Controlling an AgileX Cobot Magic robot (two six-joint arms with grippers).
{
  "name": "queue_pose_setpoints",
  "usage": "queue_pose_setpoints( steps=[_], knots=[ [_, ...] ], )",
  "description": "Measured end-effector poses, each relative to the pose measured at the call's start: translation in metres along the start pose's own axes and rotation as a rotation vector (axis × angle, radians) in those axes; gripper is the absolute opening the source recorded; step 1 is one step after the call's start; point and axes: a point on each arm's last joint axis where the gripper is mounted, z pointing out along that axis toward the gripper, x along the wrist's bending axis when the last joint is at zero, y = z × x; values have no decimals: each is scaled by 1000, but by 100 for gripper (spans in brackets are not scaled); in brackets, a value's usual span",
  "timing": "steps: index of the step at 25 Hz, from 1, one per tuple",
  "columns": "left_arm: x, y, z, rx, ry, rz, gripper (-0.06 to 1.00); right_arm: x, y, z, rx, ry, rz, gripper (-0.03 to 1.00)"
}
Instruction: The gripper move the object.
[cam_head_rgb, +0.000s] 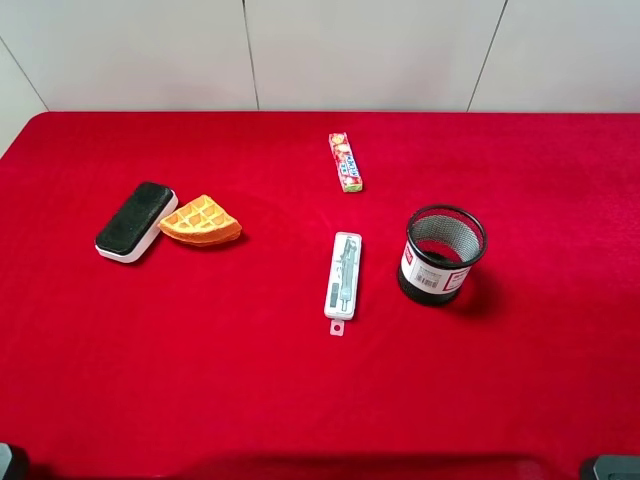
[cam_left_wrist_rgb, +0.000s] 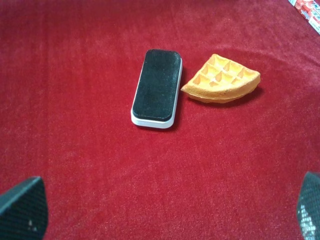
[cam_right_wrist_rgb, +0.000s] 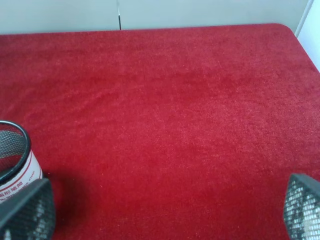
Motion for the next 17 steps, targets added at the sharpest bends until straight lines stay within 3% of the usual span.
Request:
queue_pose_setpoints(
  steps=[17],
  knots=[
    [0,0,0,0,0,0,99,0,0,0,0,0,-1,69]
  ],
)
